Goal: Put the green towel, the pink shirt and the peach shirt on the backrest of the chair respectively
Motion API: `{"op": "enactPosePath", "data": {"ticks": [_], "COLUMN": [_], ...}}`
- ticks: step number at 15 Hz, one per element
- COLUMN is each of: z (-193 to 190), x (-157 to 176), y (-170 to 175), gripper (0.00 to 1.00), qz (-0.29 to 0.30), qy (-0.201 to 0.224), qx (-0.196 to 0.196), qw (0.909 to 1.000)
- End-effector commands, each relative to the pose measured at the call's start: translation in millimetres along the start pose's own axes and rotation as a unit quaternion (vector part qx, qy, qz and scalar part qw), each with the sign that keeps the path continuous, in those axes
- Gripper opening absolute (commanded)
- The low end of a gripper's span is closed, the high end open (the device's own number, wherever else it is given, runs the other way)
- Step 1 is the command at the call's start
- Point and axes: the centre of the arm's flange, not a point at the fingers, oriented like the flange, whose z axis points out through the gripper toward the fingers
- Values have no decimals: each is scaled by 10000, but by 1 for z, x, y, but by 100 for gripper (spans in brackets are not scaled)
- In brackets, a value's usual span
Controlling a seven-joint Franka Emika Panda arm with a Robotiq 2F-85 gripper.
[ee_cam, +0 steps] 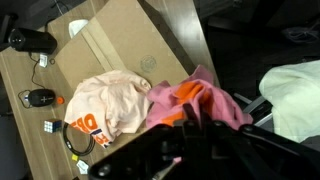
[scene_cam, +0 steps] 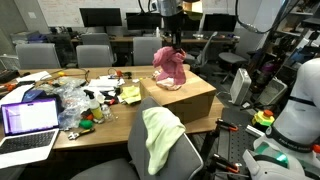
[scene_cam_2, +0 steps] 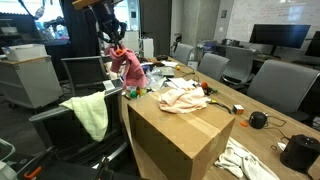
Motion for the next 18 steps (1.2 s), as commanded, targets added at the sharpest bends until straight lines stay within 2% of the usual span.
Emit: {"op": "enactPosePath", "data": {"ticks": [1,11,18], "z": [-15,-31,-44], "x": [-1,7,10], "y": [-18,-62,-89], "gripper": [2,2,2], "qz": [-198,-724,-1379], "qy": [2,82,203], "qx": [-256,-573,-624], "qw": [9995,9957,9883]}}
